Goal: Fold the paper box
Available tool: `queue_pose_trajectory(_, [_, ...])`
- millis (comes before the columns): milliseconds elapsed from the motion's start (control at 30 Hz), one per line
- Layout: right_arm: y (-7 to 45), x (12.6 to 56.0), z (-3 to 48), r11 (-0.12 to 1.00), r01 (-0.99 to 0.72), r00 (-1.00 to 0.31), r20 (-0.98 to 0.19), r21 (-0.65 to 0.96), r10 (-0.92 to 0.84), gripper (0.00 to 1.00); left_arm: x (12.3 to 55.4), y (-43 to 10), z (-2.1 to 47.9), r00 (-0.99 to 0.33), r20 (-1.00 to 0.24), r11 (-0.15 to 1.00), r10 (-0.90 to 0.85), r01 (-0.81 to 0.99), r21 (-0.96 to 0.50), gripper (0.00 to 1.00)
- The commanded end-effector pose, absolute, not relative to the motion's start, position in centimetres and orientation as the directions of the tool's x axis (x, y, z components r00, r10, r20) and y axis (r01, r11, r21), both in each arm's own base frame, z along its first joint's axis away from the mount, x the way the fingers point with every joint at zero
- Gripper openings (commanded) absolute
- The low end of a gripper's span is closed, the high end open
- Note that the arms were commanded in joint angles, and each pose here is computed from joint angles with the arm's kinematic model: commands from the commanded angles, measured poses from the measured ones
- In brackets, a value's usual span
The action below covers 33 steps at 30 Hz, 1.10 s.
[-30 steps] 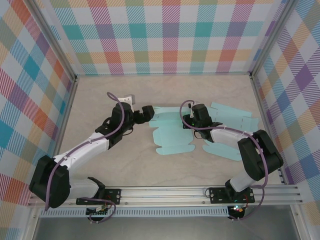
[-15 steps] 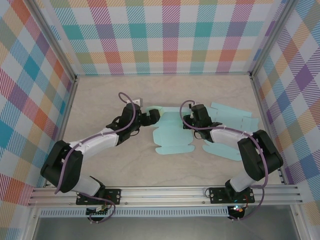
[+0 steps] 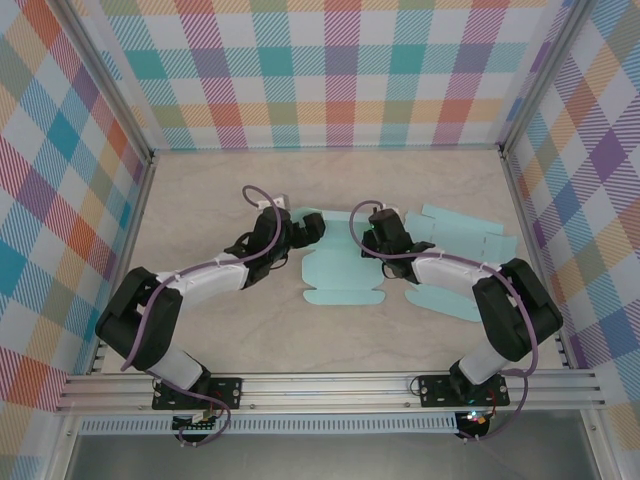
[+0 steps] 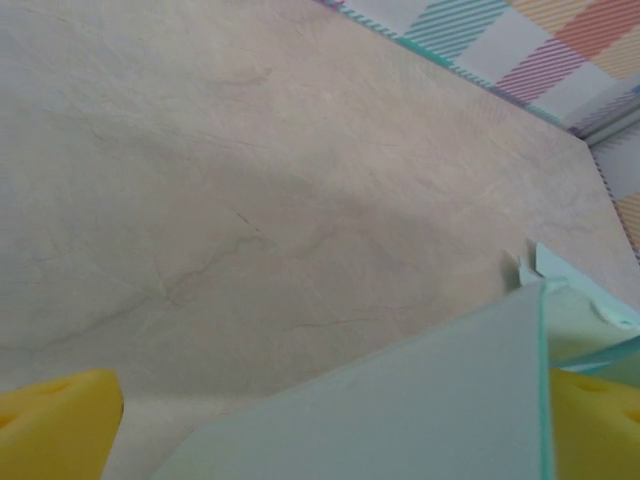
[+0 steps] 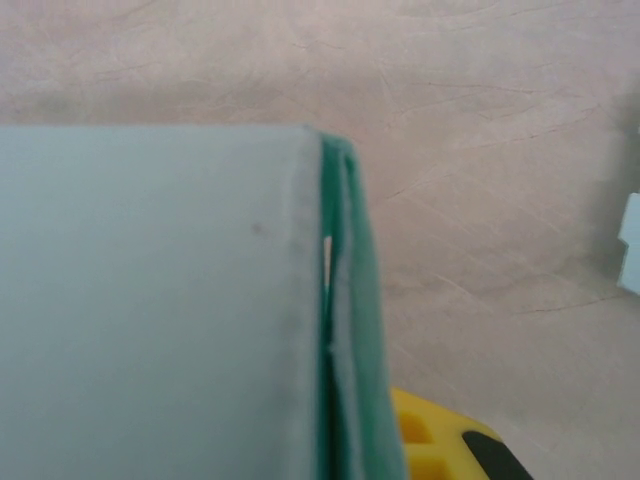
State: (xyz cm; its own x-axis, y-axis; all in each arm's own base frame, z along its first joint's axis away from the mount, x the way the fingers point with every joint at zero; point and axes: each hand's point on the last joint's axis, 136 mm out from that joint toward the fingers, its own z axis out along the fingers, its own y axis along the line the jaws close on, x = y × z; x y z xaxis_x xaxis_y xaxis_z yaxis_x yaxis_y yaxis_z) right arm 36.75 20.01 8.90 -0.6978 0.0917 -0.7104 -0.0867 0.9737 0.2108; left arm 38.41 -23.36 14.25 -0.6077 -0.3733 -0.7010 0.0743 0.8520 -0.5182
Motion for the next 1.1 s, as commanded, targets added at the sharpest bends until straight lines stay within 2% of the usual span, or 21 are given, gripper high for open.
queue_pose_trajectory(0, [19.7,36.9,9.3,0.981,-0.038,-0.685,-0.719,0.191,0.114,0.0,37.5,-21.4,16.1,-0.528,-0.731,0.851,-0.432,0.03,-0.524,1.0])
queue_pose_trajectory(133, [19.1,36.8,9.8,0.981,-0.021,-0.659,-0.74,0.192,0.131,0.0,35.1,-18.7,16.6,-0.509,-0.746,0.867,-0.43,-0.002,-0.499,1.0])
queue_pose_trajectory(333, [19.4,36.7,10.8,0.977,-0.053,-0.622,-0.772,0.209,0.131,0.0,30.8,-15.5,15.0,-0.547,-0.71,0.868,-0.444,-0.064,-0.493,1.0])
queue_pose_trajectory(400, [19.5,36.6,11.0,0.976,-0.066,-0.61,-0.782,0.209,0.126,0.0,29.9,-15.3,14.1,-0.566,-0.68,0.852,-0.466,-0.078,-0.518,0.96])
queue_pose_trajectory(467, [19.6,36.4,11.2,0.976,-0.076,-0.604,-0.788,0.206,0.119,0.0,29.3,-15.8,13.6,-0.585,-0.646,0.823,-0.491,-0.067,-0.564,0.86])
queue_pose_trajectory(700, [19.7,36.0,11.6,0.976,-0.083,-0.596,-0.795,0.203,0.114,0.0,29.4,-18.7,12.7,-0.644,-0.582,0.764,-0.497,-0.007,-0.645,0.65])
queue_pose_trajectory(1067, [20.3,35.6,11.6,0.976,-0.1,-0.6,-0.794,0.196,0.097,0.0,31.8,-23.3,12.0,-0.658,-0.6,0.75,-0.454,0.08,-0.656,0.59])
